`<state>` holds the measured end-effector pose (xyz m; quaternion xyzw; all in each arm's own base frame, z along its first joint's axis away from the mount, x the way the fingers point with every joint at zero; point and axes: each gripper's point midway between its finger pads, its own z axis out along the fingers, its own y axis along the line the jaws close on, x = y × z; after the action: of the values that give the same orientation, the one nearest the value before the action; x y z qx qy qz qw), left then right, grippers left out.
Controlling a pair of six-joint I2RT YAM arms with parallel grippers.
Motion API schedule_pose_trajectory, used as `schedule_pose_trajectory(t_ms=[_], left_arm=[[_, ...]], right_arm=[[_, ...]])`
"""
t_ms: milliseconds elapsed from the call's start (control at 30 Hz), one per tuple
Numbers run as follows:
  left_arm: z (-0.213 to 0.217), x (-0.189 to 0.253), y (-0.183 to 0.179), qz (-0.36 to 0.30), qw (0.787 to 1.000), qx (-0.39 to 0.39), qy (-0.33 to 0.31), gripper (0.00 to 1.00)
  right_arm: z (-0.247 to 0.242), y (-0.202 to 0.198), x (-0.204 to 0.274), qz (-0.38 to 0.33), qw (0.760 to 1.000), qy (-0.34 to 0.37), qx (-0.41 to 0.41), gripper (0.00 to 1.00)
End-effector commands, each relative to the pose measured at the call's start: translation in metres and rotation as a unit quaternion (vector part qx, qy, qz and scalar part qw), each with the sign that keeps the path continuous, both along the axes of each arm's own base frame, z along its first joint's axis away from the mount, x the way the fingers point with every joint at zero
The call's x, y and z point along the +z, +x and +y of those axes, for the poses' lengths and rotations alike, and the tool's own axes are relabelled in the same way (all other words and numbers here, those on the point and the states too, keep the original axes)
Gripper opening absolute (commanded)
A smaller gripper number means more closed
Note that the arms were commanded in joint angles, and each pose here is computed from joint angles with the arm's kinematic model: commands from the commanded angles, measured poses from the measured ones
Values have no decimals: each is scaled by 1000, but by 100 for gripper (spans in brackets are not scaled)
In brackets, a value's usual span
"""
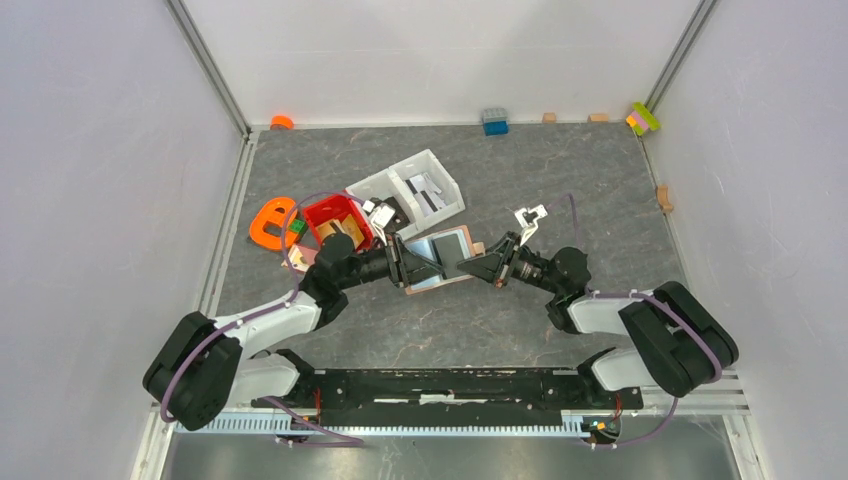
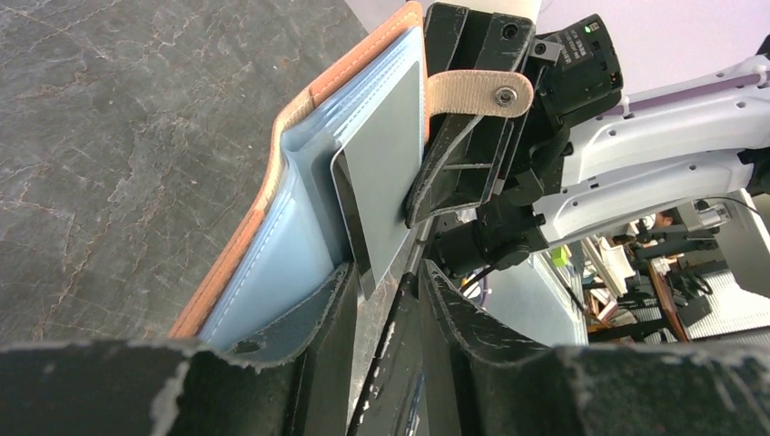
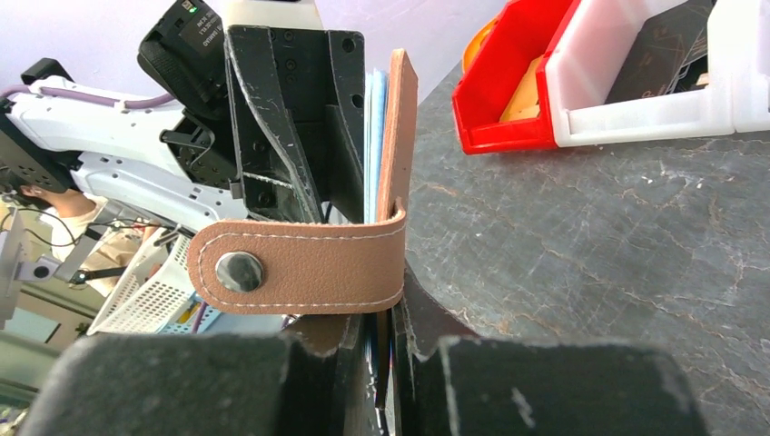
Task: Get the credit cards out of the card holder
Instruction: Remove the credit card from the card holder.
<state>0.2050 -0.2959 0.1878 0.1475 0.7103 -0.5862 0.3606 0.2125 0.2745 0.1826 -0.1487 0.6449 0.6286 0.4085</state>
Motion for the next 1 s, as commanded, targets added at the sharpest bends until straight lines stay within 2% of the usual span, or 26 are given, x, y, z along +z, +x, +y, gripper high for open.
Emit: schedule_pose_trajectory(t_ms=[0, 233, 433, 467, 633, 967], left_arm=[[-6, 25, 1, -20, 999, -11, -29, 38], [-9, 44, -13, -37, 995, -50, -79, 32], [-8, 41, -10, -35, 996, -42, -75, 6], [-8, 40, -9, -34, 996, -36, -71, 3], [-3, 39, -6, -43, 997, -19, -57, 2], [-6, 34, -6, -30, 998, -28, -50, 2]], right_arm=[[7, -19, 50, -70, 994, 67, 57, 0], [15, -34, 60, -66, 987, 95, 108, 0], [18, -37, 59, -69, 986, 94, 118, 0], [18, -37, 60, -71, 986, 95, 118, 3], [15, -37, 61, -79, 986, 96, 109, 29], [1, -34, 68, -96, 986, 108, 81, 29]])
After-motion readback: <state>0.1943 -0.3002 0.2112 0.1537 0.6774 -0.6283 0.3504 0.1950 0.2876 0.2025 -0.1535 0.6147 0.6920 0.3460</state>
